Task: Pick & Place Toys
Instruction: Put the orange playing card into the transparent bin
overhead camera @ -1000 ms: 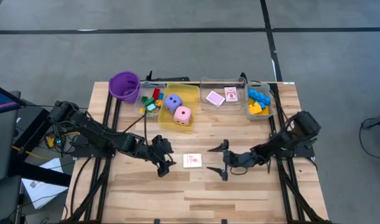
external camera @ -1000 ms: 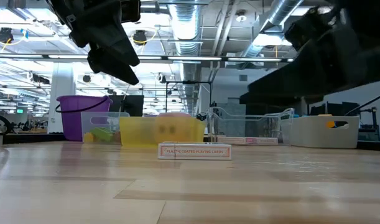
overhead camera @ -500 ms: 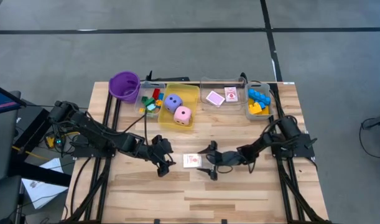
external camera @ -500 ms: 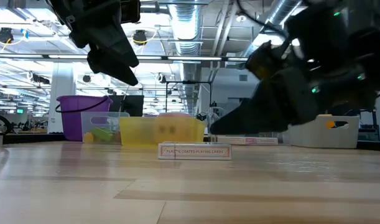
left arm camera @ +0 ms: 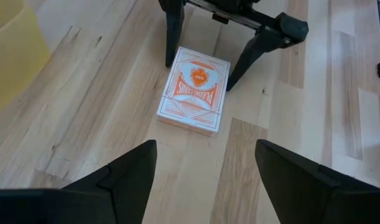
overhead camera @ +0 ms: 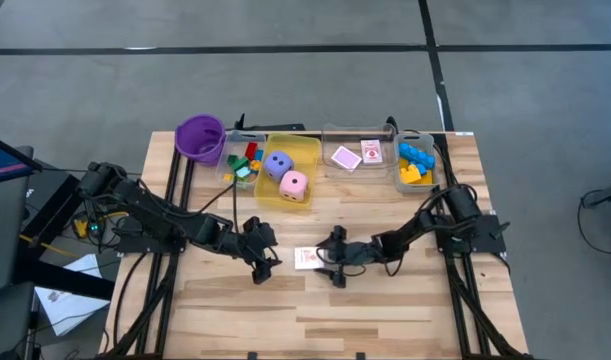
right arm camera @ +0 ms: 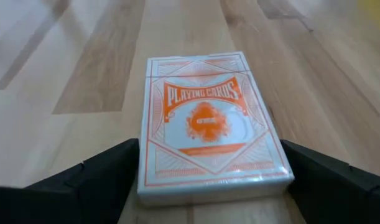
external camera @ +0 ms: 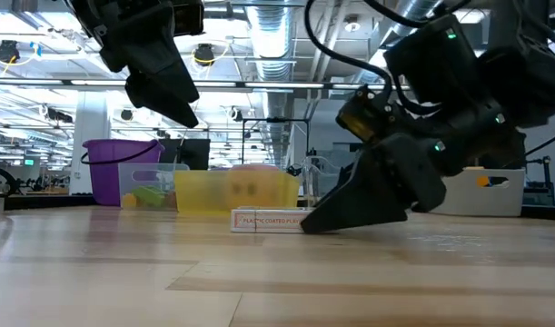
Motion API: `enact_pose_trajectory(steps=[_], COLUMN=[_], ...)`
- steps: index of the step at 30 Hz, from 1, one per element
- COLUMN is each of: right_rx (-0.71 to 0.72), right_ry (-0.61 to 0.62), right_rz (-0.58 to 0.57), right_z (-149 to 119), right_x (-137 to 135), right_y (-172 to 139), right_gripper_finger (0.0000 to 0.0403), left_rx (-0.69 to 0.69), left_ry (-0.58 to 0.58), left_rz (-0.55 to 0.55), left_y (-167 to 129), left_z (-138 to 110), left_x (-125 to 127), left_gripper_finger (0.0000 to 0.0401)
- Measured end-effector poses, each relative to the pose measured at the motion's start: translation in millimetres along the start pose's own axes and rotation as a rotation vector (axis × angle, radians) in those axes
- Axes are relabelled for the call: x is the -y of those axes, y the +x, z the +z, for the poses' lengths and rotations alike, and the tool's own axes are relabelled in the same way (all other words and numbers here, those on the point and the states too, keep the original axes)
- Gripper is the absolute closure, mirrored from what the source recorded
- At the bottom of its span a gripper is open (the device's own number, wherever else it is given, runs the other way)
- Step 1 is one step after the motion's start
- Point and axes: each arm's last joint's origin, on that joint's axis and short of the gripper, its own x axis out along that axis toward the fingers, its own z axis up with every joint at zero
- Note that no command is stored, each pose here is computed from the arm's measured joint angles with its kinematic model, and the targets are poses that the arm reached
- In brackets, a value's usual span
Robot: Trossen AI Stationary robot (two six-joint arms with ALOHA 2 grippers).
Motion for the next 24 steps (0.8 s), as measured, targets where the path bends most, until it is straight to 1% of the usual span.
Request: enact_pose_trajectory(steps=[7,9,13,14,16,21,24], right_rx=[-0.074,-0.088,-0.102,-0.105,-0.106,-0.094,-0.078], right_ry=[-0.01,-0.001,0.017,0.019,0.028,0.114,0.146], right_rz=[-0.027,-0.033,-0.047,-0.049,-0.05,-0.043,-0.098], right_z=[5.9,6.6,8.5,9.0,11.0,21.1,33.4], right_x=[-3.0,-3.1,-2.8,-2.3,-2.1,0.8,4.4], right_y=[7.0,8.3,10.4,11.0,10.6,4.9,-6.0], right_gripper_finger=[0.0041,0.0053,0.0096,0.0101,0.0101,0.0101,0.0101], left_rx=[-0.001,-0.001,-0.002,-0.002,-0.002,0.012,0.035], left_ry=[0.0,0.0,0.0,0.0,0.004,0.046,0.06], left_rz=[0.001,0.001,0.001,0.001,0.001,-0.008,-0.013], left_y=[0.0,0.0,0.0,0.0,0.0,-0.6,-6.1], left_z=[-0.1,-0.1,-0.2,-0.2,-0.2,1.3,4.8], left_x=[-0.1,-0.1,-0.1,-0.1,-0.1,0.6,-0.7], left_gripper_finger=[0.0135,0.0135,0.0135,0.0136,0.0136,0.0137,0.0137])
